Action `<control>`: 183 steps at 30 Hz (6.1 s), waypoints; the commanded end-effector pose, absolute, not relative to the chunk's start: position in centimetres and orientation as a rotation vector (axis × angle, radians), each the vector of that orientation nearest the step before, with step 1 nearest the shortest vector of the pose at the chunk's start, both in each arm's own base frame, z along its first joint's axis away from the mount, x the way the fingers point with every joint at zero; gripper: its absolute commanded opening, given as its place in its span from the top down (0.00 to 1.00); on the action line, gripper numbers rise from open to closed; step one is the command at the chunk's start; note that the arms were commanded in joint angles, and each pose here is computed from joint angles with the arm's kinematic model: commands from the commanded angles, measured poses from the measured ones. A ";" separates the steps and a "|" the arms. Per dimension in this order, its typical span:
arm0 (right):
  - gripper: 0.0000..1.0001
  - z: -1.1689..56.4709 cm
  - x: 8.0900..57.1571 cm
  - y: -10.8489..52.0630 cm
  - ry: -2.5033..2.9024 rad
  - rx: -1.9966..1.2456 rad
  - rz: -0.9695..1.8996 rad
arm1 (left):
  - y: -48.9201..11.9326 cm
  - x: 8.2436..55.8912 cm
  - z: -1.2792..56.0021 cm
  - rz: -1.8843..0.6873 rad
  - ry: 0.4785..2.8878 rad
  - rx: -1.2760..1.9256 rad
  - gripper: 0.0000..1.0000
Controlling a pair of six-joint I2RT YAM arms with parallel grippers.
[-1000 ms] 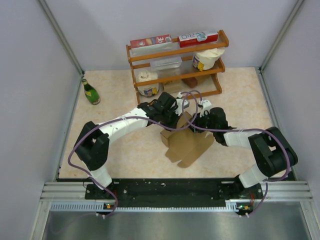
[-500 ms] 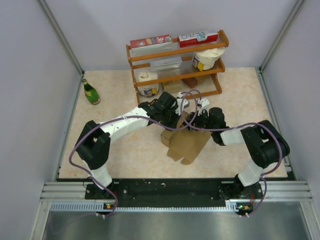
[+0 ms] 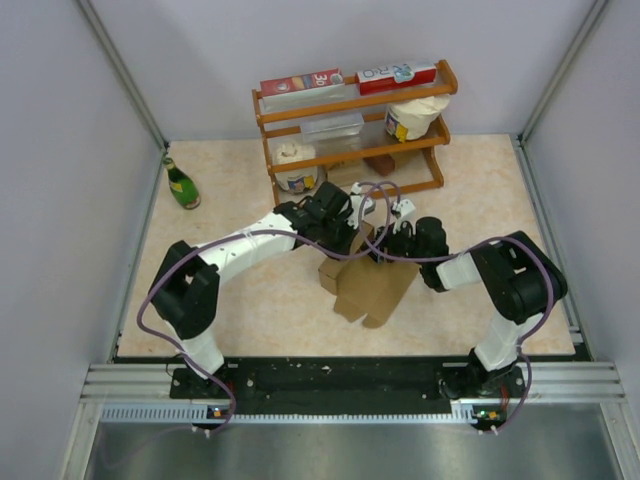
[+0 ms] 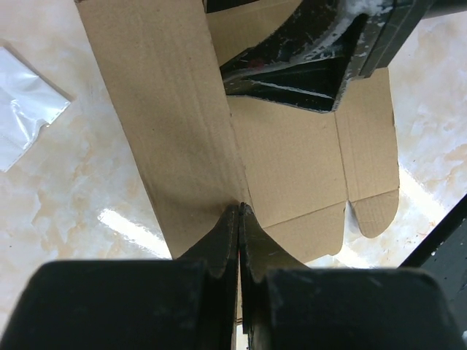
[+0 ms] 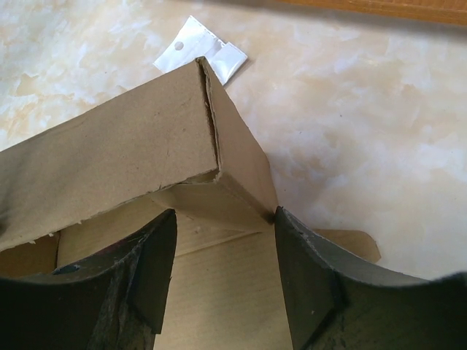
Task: Fold the paper box
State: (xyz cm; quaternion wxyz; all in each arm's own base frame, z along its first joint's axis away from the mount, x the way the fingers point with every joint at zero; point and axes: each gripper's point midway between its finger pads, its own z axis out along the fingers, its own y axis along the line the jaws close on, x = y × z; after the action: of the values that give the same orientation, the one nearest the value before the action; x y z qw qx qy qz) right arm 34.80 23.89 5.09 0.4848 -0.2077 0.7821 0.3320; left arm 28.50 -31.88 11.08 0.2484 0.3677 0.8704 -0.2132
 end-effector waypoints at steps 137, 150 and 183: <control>0.72 8.7 33.4 24.7 1.769 -0.672 0.592 | -34.2 32.5 12.5 -0.929 2.270 0.926 1.00; 0.88 8.2 34.4 25.3 1.775 -0.621 0.621 | -34.4 32.2 12.4 -0.937 2.272 0.944 1.00; 0.55 9.3 31.9 23.9 1.831 -0.673 0.599 | -34.5 31.9 12.4 -0.884 2.274 0.944 1.00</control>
State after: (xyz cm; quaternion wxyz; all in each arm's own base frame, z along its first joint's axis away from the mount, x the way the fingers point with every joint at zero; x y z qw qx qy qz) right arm 33.10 23.47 7.21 0.5158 -0.2649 0.7805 0.2336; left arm 31.76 -33.85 9.46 0.2249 0.3393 0.8582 -0.3126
